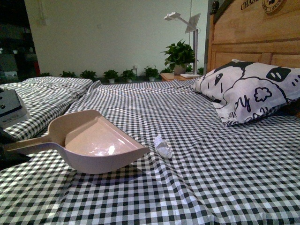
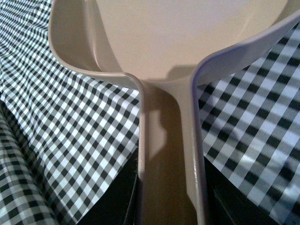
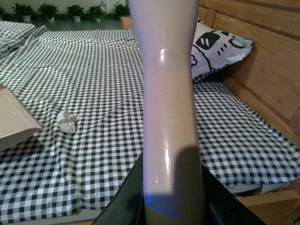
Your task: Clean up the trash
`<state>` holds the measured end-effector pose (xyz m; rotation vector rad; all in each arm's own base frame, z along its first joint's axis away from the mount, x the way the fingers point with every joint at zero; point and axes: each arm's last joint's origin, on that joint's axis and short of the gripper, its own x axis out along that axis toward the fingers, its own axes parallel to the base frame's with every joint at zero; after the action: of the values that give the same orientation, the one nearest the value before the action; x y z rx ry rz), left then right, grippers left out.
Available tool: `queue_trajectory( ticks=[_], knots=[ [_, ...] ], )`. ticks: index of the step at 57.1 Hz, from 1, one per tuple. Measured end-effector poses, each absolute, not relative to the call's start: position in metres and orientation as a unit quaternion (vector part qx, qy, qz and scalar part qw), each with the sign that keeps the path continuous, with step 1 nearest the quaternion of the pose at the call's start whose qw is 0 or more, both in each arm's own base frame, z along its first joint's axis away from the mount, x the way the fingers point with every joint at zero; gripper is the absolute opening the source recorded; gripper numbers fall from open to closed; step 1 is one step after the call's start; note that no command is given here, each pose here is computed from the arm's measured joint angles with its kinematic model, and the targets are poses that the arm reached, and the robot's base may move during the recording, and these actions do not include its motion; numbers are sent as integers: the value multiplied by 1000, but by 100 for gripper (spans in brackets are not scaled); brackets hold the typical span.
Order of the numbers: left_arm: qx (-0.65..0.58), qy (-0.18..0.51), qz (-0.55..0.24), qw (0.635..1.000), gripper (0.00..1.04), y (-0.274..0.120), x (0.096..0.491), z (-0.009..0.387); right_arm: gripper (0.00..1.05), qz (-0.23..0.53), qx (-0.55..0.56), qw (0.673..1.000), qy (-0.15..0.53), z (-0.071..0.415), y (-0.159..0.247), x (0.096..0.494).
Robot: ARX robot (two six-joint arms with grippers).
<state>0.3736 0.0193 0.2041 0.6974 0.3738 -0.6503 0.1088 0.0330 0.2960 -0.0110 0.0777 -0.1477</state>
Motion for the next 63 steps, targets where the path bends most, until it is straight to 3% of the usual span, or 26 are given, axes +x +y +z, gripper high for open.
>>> queue_trajectory(
  ticks=[18, 37, 63],
  knots=[
    [294, 198, -303, 885, 28, 7, 374, 203, 20, -74, -5, 997, 39, 296, 33, 109],
    [294, 210, -338, 869, 28, -15, 369, 178, 20, -74, -5, 997, 39, 296, 33, 109],
    [293, 234, -348, 859, 28, -17, 373, 154, 20, -74, -5, 997, 39, 296, 33, 109]
  ],
)
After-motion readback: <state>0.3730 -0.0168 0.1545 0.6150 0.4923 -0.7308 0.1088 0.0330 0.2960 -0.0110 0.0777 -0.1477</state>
